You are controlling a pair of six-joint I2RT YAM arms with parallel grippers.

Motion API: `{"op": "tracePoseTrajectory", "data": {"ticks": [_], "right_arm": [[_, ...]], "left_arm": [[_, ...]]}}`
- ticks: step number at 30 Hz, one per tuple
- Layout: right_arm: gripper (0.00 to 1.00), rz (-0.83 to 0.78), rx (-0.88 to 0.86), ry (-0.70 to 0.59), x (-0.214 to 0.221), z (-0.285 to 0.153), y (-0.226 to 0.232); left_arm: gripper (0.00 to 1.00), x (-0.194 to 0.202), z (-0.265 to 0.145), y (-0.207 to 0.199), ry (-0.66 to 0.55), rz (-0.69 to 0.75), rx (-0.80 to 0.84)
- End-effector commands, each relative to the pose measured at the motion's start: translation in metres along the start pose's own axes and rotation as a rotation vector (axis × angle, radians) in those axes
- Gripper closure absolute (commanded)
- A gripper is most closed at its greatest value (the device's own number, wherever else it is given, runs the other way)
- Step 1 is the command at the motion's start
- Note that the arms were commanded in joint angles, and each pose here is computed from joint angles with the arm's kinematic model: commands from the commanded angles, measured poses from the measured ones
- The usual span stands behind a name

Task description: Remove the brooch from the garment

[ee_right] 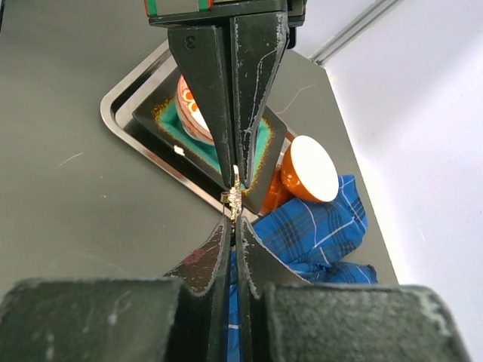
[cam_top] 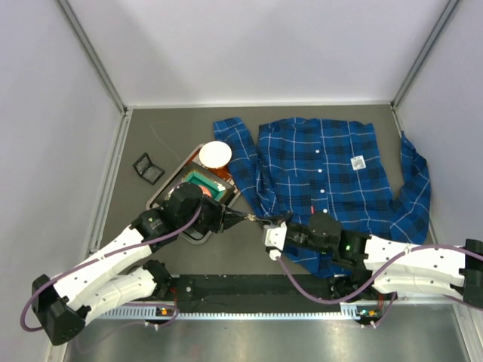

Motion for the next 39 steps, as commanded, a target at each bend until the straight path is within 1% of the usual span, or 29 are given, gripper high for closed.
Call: {"op": "tracePoseTrajectory", "data": {"ticks": [1,2,3,4,5,7,8,10,11,12,13,14,16,19,20,22,23,24,25,26,29,30,33,34,35,36,38,39], "right_arm": [[1.0,-0.015,0.033,-0.096,-0.036,0.005,-0.014],[0.98,-0.003,0.052,-0.086,-0.035,0.004,-0.016],[0.93,0.002,0.055,-0.082,-0.035,0.004,-0.017],[0.88,0.007,0.067,-0.076,-0.034,0.004,-0.019],[0.79,0.021,0.074,-0.078,-0.035,0.003,-0.019],[0.73,0.038,0.119,-0.051,-0.03,0.001,-0.024],[0.65,0.062,0.149,-0.052,-0.03,0.0,-0.027],[0.57,0.098,0.213,-0.035,-0.027,-0.007,-0.035],[0.47,0.131,0.238,-0.038,-0.027,-0.01,-0.037],[0.43,0.149,0.262,-0.035,-0.026,-0.014,-0.039],[0.42,0.172,0.311,-0.031,-0.026,-0.022,-0.046],[0.39,0.214,0.327,-0.012,-0.022,-0.027,-0.046],[0.36,0.274,0.389,-0.003,-0.022,-0.04,-0.053],[0.36,0.371,0.383,0.042,-0.01,-0.052,-0.044],[0.36,0.421,0.393,0.019,-0.012,-0.059,-0.044],[0.36,0.456,0.395,0.035,-0.003,-0.066,-0.037],[0.36,0.499,0.409,-0.003,-0.007,-0.073,-0.039],[0.36,0.513,0.407,-0.001,-0.003,-0.074,-0.035],[0.37,0.529,0.405,-0.011,-0.003,-0.077,-0.034],[0.36,0.555,0.408,-0.026,-0.002,-0.08,-0.033],[0.37,0.582,0.395,-0.027,-0.001,-0.081,-0.029],[0.37,0.585,0.389,-0.022,-0.001,-0.079,-0.028],[0.37,0.585,0.362,-0.008,0.0,-0.075,-0.024],[0.37,0.583,0.355,-0.005,0.0,-0.074,-0.023],[0.37,0.582,0.349,-0.004,0.0,-0.074,-0.023],[0.37,0.581,0.339,-0.002,0.0,-0.072,-0.021],[0.37,0.581,0.329,-0.002,0.001,-0.072,-0.019],[0.37,0.581,0.328,-0.003,0.001,-0.072,-0.019]], "left_arm": [[1.0,0.006,-0.007,-0.017,0.009,0.024,0.053],[1.0,0.005,-0.007,-0.018,-0.004,0.034,0.06],[1.0,0.004,-0.008,-0.02,-0.013,0.04,0.071],[1.0,0.003,-0.01,-0.022,-0.021,0.048,0.082],[1.0,0.003,-0.01,-0.022,-0.03,0.06,0.085],[1.0,0.0,-0.013,-0.026,-0.06,0.078,0.106],[1.0,-0.001,-0.014,-0.026,-0.072,0.092,0.101],[1.0,-0.005,-0.016,-0.028,-0.109,0.109,0.11],[1.0,-0.007,-0.017,-0.029,-0.129,0.126,0.107],[1.0,-0.009,-0.019,-0.03,-0.146,0.143,0.11],[1.0,-0.016,-0.019,-0.031,-0.198,0.157,0.105],[1.0,-0.02,-0.021,-0.036,-0.243,0.204,0.112],[1.0,-0.032,-0.023,-0.036,-0.336,0.246,0.098],[1.0,-0.046,-0.024,-0.042,-0.439,0.32,0.136],[1.0,-0.059,-0.025,-0.042,-0.535,0.328,0.126],[1.0,-0.072,-0.03,-0.047,-0.638,0.392,0.149],[1.0,-0.085,-0.033,-0.043,-0.73,0.384,0.143],[1.0,-0.093,-0.035,-0.042,-0.784,0.376,0.145],[1.0,-0.097,-0.038,-0.049,-0.831,0.387,0.197],[1.0,-0.11,-0.044,-0.043,-0.928,0.376,0.195],[1.0,-0.129,-0.054,-0.039,-1.079,0.323,0.196],[1.0,-0.139,-0.06,-0.036,-1.164,0.289,0.186],[1.0,-0.159,-0.063,-0.034,-1.29,0.233,0.176],[1.0,-0.165,-0.062,-0.032,-1.304,0.177,0.185],[1.0,-0.176,-0.062,-0.029,-1.339,0.15,0.169],[1.0,-0.182,-0.059,-0.026,-1.338,0.128,0.162],[1.0,-0.2,-0.054,-0.015,-1.362,0.029,0.158],[1.0,-0.204,-0.052,-0.013,-1.354,-0.03,0.186]]}}
Point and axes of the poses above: each gripper's point midway between its finger pads, its own z axis out along the fingers, its own y axis along the line the jaws close on, x = y × z, the point moved 4 cm from there along -z, back along the fingers, and after that the axes turned 7 degrees about z, right-handed, at the moved point
